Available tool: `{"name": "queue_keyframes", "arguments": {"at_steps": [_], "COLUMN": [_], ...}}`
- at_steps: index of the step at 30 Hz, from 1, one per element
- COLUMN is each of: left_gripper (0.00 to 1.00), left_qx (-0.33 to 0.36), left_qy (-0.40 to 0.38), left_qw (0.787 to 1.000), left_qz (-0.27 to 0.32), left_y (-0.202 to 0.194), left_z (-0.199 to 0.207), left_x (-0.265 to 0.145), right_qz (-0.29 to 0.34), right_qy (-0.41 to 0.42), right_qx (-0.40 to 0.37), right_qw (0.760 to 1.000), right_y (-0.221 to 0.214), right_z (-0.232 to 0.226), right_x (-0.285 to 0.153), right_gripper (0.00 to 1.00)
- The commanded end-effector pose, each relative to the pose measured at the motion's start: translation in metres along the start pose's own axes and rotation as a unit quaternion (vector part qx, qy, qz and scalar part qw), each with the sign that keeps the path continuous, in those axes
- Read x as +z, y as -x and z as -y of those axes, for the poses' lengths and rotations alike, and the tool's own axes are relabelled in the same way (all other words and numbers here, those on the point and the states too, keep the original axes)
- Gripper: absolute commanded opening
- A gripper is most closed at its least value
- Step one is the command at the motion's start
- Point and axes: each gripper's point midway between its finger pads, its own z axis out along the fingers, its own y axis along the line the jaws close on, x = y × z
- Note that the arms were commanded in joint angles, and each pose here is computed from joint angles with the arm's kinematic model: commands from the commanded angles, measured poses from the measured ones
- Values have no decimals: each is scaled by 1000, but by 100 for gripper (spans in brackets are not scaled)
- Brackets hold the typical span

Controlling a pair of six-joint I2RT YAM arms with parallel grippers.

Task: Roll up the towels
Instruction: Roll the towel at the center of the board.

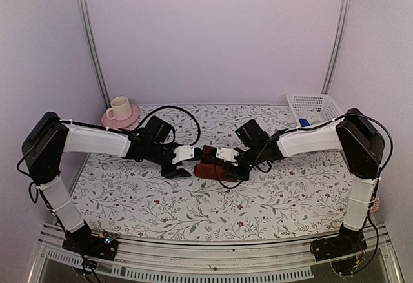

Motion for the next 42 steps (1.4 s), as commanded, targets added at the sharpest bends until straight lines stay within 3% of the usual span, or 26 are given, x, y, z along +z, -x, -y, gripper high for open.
{"name": "queue_keyframes", "arguments": {"at_steps": [1, 8, 23, 42], "left_gripper": [60, 59, 59, 55], "left_qx": [85, 131, 172, 196], "left_qy": [80, 95, 100, 116], "left_qw": [992, 986, 980, 973], "left_qz": [38, 38, 4, -38], "left_y": [36, 45, 45, 29], "left_z": [-4, 20, 37, 32], "left_x": [-2, 5, 36, 58], "right_qz": [-10, -6, -22, -38], "right_qy": [106, 179, 214, 211], "right_qx": [61, 111, 232, 243], "right_qw": [992, 977, 949, 946], "right_y": [-2, -1, -32, -43], "right_z": [-26, -37, -18, -3], "right_x": [1, -5, 4, 17], "right_gripper": [29, 29, 30, 31]}}
